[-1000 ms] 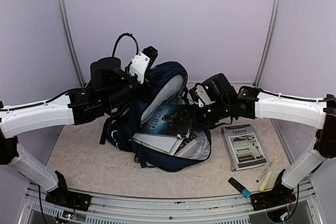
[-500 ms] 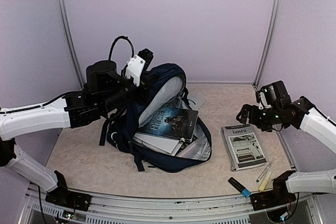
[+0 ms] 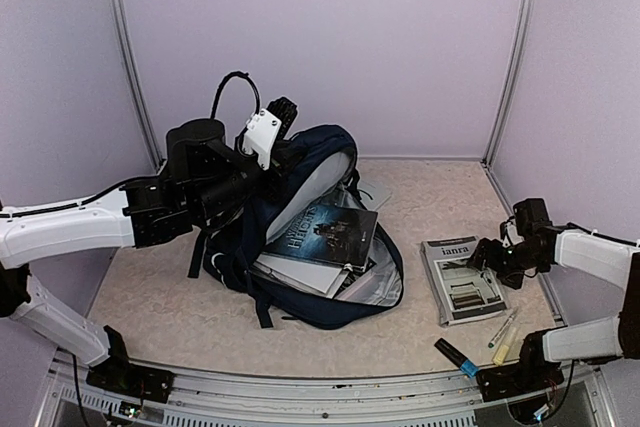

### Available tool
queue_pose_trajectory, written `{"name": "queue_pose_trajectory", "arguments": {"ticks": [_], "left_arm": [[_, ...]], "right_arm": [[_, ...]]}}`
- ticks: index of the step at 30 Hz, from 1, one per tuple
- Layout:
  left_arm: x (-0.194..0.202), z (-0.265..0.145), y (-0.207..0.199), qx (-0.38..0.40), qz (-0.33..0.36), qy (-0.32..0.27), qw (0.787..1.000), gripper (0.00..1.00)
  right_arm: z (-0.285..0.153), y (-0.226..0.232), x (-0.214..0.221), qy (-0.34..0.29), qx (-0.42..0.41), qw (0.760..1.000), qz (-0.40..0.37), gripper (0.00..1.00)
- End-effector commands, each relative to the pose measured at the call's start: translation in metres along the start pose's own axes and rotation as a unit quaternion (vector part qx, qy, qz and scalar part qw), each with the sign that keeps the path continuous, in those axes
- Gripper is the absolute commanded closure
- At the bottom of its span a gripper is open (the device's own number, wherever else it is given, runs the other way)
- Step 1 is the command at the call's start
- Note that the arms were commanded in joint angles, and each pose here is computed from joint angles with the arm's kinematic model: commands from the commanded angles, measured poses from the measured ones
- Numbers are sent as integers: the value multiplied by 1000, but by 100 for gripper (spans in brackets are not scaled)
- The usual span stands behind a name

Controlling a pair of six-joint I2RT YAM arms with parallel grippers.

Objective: Pack the student bag
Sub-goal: Move the book to the center of the board, then pick up the book from the center of the board.

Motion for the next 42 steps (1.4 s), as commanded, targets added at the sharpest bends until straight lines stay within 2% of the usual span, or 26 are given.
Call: {"name": "queue_pose_trajectory", "arguments": {"ticks": [1,5,10,12,17,20,25,28,32,38,42], "left_arm": [[-16,0,5,-11,4,-37,999,100],[-10,6,3,-4,3,-33,999,100],[-10,4,2,6,-12,-40,999,100],[-7,4,1,6,-15,-37,999,100],[3,5,-2,8,-16,-25,1000,100],[8,7,-4,10,-18,-21,1000,100],[13,14,-9,21,-20,-15,999,100],[18,15,-12,23,-24,-14,999,100],[23,20,-17,32,-23,-7,999,100],[23,21,-22,47,-21,-8,999,100],[22,23,-24,52,-20,-6,998,100]], "right_arm": [[10,26,-4,8,-92,995,-24,16],[26,60,4,53,-136,988,-42,22],[28,116,21,98,-155,976,-116,19],[23,117,22,101,-155,975,-119,17],[18,84,22,79,-93,985,-120,9],[18,80,24,91,-117,983,-105,4],[31,88,26,115,-141,977,-108,4],[43,92,34,158,-157,968,-112,4],[44,106,51,191,-206,952,-119,20],[36,116,56,189,-218,950,-117,68],[29,120,56,179,-233,949,-117,88]]}}
Point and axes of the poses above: each gripper's point midway between its finger pads, its own z axis out along the fingers, its own y axis along the line the jaws close on, x = y × z, the point moved 3 cm from there along -z, back along the fingers, and after that the axes turned 11 degrees about z, right-handed, at the moved point
